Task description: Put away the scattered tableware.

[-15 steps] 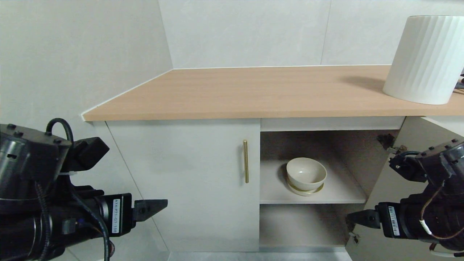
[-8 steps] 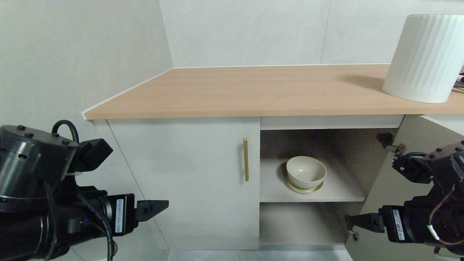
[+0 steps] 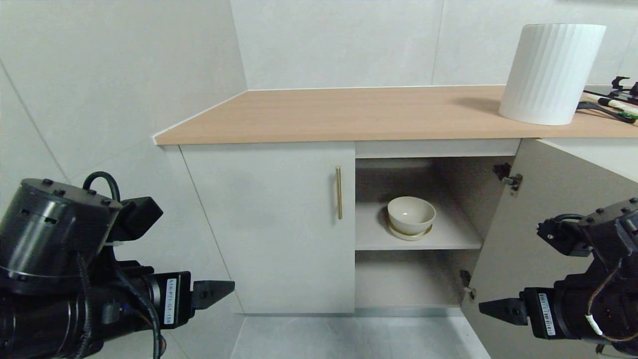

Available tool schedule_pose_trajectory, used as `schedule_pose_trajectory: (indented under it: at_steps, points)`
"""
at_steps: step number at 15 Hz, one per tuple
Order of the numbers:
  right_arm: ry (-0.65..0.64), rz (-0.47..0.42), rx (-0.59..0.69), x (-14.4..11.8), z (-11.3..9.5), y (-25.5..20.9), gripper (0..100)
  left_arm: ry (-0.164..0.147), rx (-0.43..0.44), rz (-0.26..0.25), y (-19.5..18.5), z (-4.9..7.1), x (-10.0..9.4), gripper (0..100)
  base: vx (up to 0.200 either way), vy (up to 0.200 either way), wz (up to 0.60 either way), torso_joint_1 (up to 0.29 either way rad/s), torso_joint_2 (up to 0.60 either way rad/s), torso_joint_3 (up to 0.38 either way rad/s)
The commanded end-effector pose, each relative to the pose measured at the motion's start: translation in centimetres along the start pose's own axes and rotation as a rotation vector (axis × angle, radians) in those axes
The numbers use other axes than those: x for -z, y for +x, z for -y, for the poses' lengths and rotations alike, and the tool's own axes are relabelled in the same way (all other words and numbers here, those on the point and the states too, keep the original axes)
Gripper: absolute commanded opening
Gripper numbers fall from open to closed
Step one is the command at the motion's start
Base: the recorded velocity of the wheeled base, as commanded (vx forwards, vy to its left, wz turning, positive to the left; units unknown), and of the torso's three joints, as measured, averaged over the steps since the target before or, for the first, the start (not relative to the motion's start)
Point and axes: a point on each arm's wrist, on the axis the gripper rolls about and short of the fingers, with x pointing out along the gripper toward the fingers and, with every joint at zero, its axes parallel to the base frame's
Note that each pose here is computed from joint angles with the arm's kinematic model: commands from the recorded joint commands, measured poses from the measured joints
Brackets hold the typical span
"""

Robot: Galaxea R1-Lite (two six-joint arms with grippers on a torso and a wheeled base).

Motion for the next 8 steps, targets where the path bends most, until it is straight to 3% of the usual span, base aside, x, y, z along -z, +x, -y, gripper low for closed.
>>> schedule_pose_trajectory:
  at_steps: [1,6,8]
  points:
    - [-0.001,-0.009,0.005,0.03,-0.01,0.23,100,0.002,-0.004,-0.007,0.18,0.04,0.02,100,-0.200,0.000,0.00,0.007,0.00,-0.002]
    - [-0.011,-0.008,-0.004,0.15,-0.23,0.12,100,0.004,-0.006,-0.011,0.25,-0.01,0.15,100,-0.200,0.000,0.00,0.003,0.00,0.002]
    - [-0.015,-0.010,-0.005,0.20,-0.30,0.11,100,0.004,-0.009,-0.010,0.25,-0.02,0.15,100,0.000,0.000,0.00,0.000,0.00,0.000]
